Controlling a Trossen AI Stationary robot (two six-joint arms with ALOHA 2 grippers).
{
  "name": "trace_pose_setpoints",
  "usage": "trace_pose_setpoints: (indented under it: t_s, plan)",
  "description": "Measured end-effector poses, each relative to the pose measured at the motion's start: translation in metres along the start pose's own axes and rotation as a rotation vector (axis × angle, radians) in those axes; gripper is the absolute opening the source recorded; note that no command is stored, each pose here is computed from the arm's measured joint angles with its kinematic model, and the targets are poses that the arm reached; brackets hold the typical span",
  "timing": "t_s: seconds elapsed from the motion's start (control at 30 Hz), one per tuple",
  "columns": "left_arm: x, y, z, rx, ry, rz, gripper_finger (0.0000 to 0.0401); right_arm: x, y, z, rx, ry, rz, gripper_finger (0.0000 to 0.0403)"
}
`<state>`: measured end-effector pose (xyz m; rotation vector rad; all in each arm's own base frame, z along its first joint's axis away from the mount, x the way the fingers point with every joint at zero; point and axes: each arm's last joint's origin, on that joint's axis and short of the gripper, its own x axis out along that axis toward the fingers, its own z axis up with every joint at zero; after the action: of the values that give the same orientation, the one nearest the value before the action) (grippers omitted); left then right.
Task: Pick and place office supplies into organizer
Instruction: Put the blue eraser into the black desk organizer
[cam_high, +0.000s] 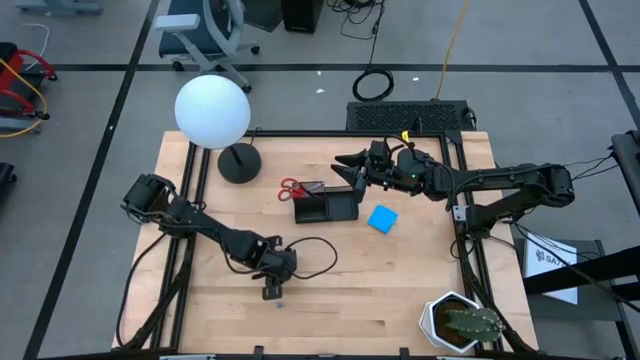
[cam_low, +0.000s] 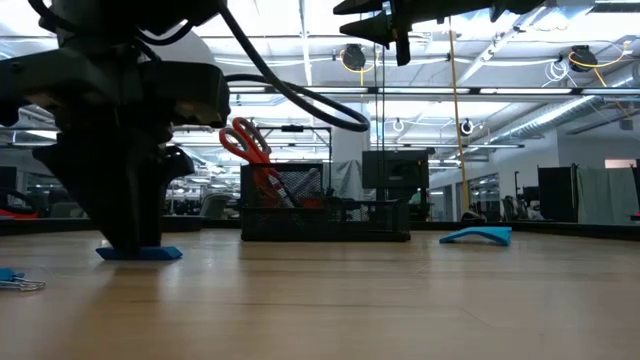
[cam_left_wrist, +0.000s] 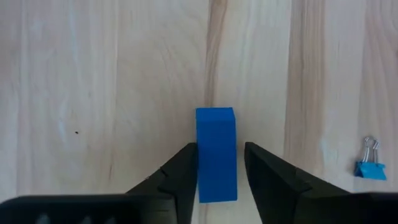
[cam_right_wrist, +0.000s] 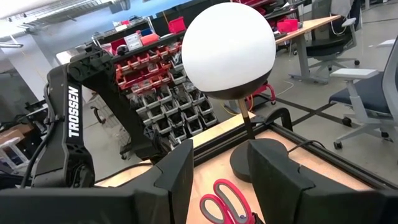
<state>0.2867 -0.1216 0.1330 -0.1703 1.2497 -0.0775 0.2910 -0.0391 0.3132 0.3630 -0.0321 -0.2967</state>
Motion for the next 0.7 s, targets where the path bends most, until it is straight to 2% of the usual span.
trace_pose_setpoints:
  t_s: [0.27, 0.43, 0.57, 0.7]
  plan:
    - [0.0002, -0.0014, -0.0019, 0.053, 0.021, -0.021, 0.0086, 0.0000, 0.0000, 0.0000, -0.001, 0.000, -0.001, 0.0141]
    - [0.0004, -0.0045, -0.0041, 0.082, 0.028, -0.024, 0.0084, 0.0000, 0.0000, 0.0000, -0.001, 0.000, -0.001, 0.0141]
    - [0.0004, -0.0035, -0.0051, 0.052, 0.038, -0.009, 0.0083, 0.0000, 0.0000, 0.0000, -0.002, 0.000, -0.001, 0.0141]
    - [0.0004, -0.0040, -0.0043, 0.074, 0.029, -0.014, 0.0095, 0.0000, 0.0000, 0.0000, -0.003, 0.000, -0.001, 0.0141]
